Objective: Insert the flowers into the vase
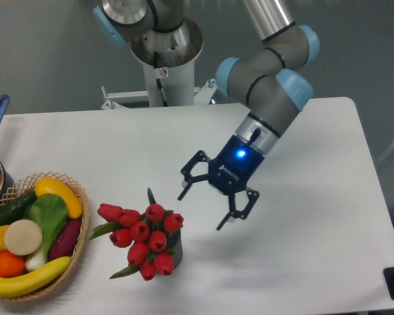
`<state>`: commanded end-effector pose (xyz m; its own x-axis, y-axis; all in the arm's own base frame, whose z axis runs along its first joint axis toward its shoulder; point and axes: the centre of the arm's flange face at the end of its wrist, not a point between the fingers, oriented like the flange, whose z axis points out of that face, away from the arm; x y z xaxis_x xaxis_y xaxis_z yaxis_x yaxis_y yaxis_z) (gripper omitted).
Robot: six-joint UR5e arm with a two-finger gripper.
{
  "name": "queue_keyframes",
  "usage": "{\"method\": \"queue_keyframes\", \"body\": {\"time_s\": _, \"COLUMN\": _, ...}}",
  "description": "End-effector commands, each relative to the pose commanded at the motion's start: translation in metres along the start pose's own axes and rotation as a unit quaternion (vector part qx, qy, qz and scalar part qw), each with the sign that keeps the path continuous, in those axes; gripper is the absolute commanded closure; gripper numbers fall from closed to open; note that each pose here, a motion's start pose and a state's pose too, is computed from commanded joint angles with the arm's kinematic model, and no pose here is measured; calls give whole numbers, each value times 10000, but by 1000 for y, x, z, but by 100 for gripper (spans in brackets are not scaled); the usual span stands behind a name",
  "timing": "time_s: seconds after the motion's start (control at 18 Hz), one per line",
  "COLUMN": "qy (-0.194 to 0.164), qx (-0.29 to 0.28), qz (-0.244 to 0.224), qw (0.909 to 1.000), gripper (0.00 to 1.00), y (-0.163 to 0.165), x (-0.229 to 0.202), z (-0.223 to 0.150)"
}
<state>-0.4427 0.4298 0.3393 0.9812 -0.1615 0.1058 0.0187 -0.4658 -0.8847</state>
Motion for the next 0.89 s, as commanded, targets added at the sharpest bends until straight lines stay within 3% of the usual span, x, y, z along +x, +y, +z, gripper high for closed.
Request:
{"method": "queue_keyframes", "body": {"time_s": 0.17, "qy": -587, "qx": -671, "qz": 160, "qw": 9959, "gripper": 0, "y": -7, "x": 1, "z": -22}}
{"method": "queue_keyframes", "body": {"time_s": 0.33, "qy": -1429, "qx": -1964, "qz": 263, "qw": 9697, "gripper": 0, "y": 2, "x": -3, "z": -40}}
{"method": "queue_keyframes", "body": {"time_s": 0.5, "qy": -1671, "qx": -2311, "qz": 308, "qw": 9580, "gripper": 0, "y": 2, "x": -8, "z": -46}}
{"method": "queue_keyframes", "body": {"time_s": 0.67, "qy": -2048, "qx": -2920, "qz": 347, "qw": 9336, "gripper": 0, "y": 8, "x": -18, "z": -57}}
{"method": "queue_keyframes", "body": {"time_s": 0.89, "qy": -1826, "qx": -3446, "qz": 269, "qw": 9204, "gripper": 0, "y": 1, "x": -29, "z": -63}}
